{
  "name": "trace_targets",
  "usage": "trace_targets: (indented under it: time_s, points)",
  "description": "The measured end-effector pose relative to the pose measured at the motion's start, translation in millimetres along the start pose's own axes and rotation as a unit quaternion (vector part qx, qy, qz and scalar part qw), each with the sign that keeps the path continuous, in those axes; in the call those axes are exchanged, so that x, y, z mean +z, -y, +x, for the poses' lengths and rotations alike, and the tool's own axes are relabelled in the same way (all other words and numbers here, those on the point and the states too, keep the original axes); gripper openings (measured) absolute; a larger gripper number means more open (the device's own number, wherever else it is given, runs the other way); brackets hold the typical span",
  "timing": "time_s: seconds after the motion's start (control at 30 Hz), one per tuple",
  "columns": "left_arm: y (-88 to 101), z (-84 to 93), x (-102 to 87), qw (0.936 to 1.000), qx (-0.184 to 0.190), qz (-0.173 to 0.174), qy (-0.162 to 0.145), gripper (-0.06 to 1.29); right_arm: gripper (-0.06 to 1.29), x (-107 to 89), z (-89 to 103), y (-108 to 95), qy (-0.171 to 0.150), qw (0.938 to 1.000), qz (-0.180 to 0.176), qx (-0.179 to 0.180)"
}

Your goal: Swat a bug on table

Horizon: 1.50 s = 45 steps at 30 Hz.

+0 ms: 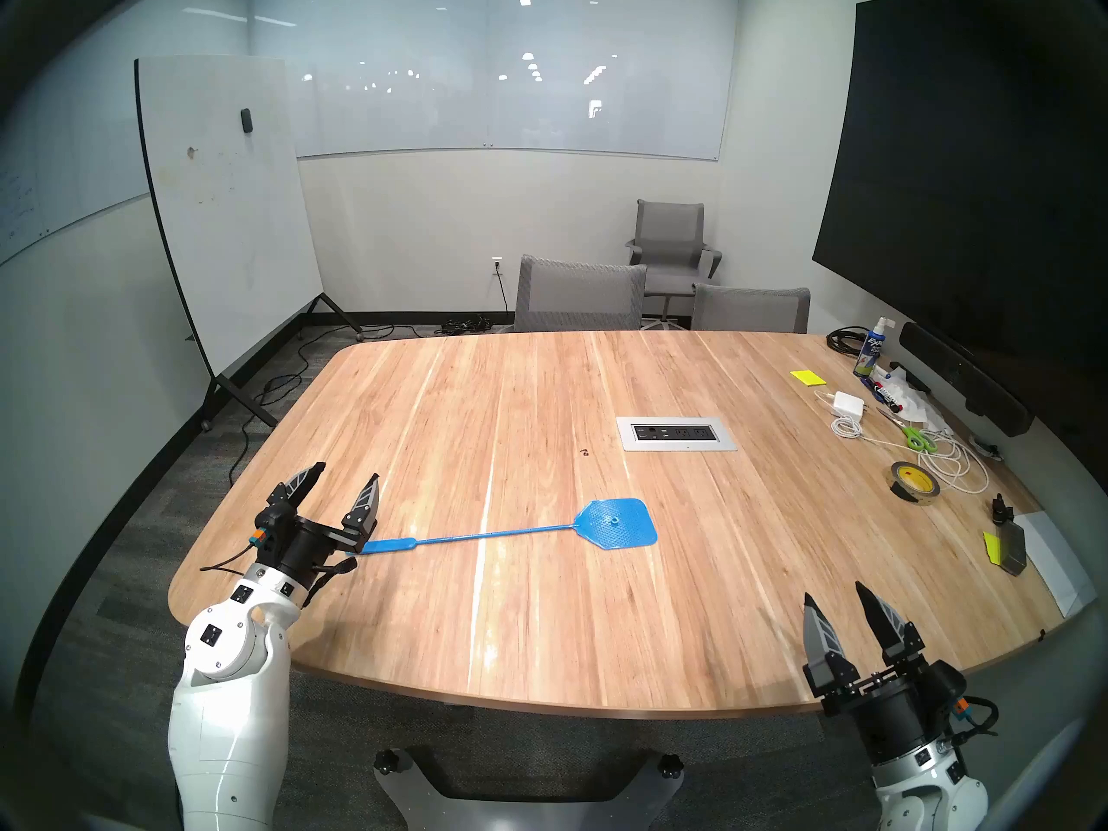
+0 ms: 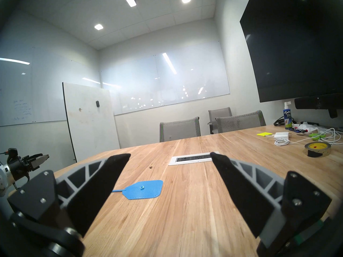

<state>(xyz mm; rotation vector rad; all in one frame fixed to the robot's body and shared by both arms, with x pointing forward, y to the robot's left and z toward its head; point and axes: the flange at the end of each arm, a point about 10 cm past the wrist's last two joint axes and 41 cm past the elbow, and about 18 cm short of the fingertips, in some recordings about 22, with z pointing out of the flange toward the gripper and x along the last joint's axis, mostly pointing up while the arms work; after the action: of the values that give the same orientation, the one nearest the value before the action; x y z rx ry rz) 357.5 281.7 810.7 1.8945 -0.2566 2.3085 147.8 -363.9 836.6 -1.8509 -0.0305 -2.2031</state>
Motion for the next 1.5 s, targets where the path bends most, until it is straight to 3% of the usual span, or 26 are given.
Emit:
trace_targets:
  time_s: [0.33,0.67,1.07,1.5]
  points:
    - [4.1,0.6,-2.9,0.9999,0.005,-0.013,-0.004,1.27,1.24,-0.2,-0.2,-0.2,0.0,1.0,0.0,0.0]
    - [7.0,1.9,-8.4,0.9987,0.039,-0.033,0.003,1.27,1.24,-0.4,-0.3,-0.2,0.0,1.0,0.0,0.0]
    - [24.7,-1.0,-23.3,0.9943,0.076,-0.056,0.05,1.27,1.24,-0.4,-0.4,-0.3,0.0,1.0,0.0,0.0]
    - [39.2,-1.5,-25.5,0.9869,0.075,-0.092,0.109,1.27,1.24,-0.5,-0.4,-0.3,0.0,1.0,-0.001,0.0]
